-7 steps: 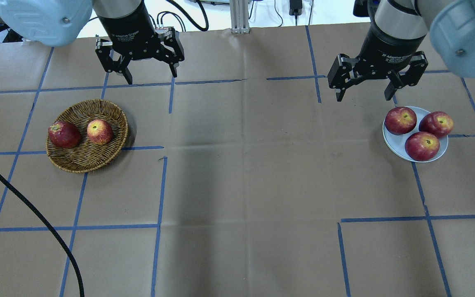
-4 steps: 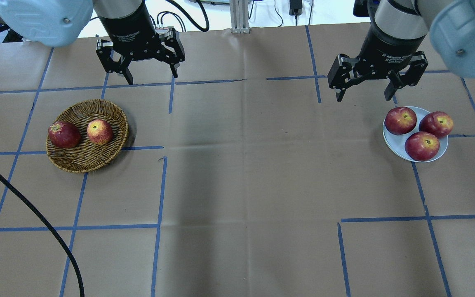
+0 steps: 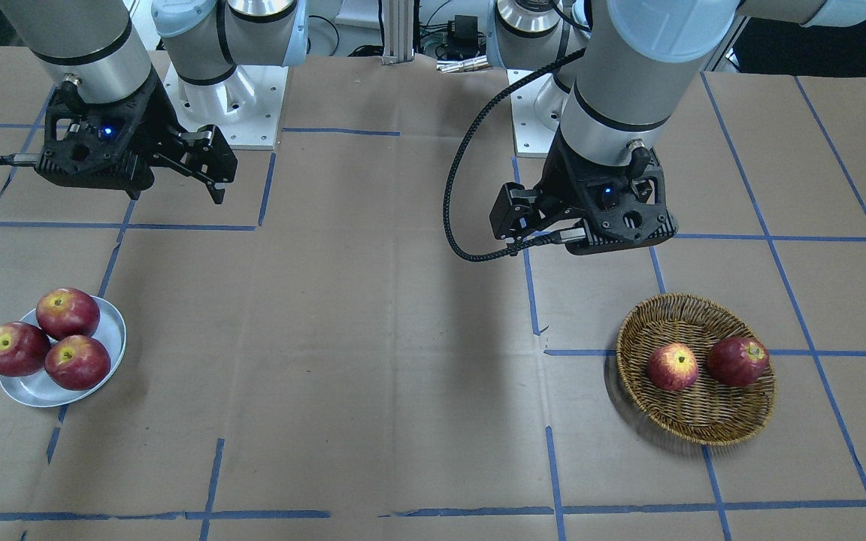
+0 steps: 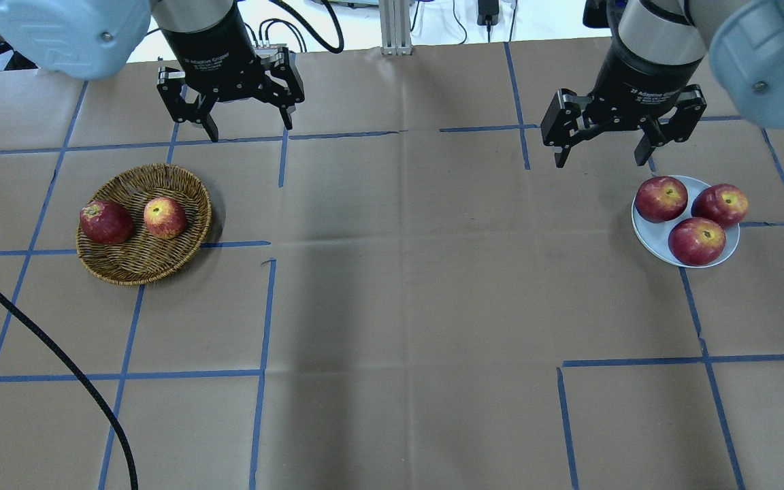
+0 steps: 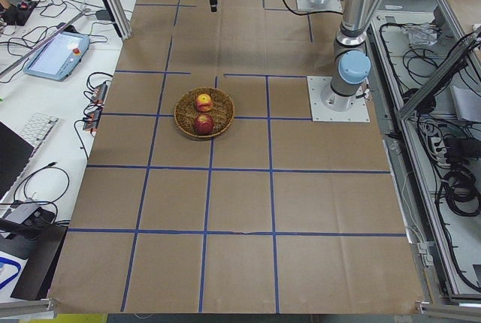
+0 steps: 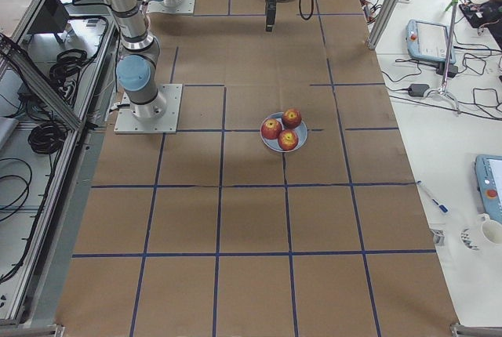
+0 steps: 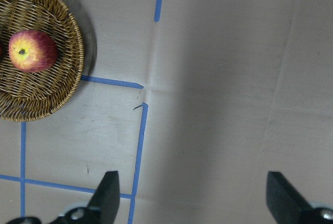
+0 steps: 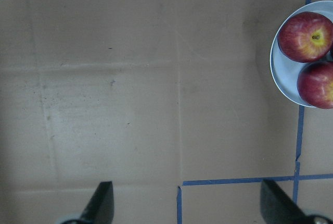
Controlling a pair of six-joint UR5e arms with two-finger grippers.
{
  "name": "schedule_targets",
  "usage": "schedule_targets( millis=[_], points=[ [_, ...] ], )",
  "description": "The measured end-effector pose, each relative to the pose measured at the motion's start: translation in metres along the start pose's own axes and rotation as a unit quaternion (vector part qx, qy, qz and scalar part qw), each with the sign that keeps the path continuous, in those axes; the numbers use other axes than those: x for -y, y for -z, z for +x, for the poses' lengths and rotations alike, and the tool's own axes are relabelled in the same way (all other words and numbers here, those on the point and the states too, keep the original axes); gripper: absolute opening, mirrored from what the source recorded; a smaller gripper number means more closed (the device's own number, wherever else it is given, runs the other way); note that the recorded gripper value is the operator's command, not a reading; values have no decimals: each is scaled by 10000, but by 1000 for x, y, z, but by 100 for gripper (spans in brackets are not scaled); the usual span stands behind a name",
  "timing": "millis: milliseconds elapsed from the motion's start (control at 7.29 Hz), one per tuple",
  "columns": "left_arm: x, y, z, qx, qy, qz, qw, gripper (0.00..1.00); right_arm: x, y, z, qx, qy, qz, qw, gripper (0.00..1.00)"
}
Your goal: Transfer apple from basket to plate
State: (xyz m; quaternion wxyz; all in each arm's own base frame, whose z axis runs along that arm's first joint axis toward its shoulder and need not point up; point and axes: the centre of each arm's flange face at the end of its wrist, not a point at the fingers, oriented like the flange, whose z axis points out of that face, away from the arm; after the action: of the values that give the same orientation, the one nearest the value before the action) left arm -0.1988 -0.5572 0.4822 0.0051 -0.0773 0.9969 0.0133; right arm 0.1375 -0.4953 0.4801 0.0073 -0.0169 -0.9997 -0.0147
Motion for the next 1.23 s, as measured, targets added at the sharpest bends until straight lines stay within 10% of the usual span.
schedule_targets(
  millis=[823, 1234],
  points=[
    [57, -106, -142, 108, 995, -906, 9908, 98, 0, 0, 0, 6, 0, 7, 10000, 100],
    [83, -164, -210, -44, 485, -648, 9967, 98, 0, 0, 0, 6, 0, 2, 10000, 100]
  ],
)
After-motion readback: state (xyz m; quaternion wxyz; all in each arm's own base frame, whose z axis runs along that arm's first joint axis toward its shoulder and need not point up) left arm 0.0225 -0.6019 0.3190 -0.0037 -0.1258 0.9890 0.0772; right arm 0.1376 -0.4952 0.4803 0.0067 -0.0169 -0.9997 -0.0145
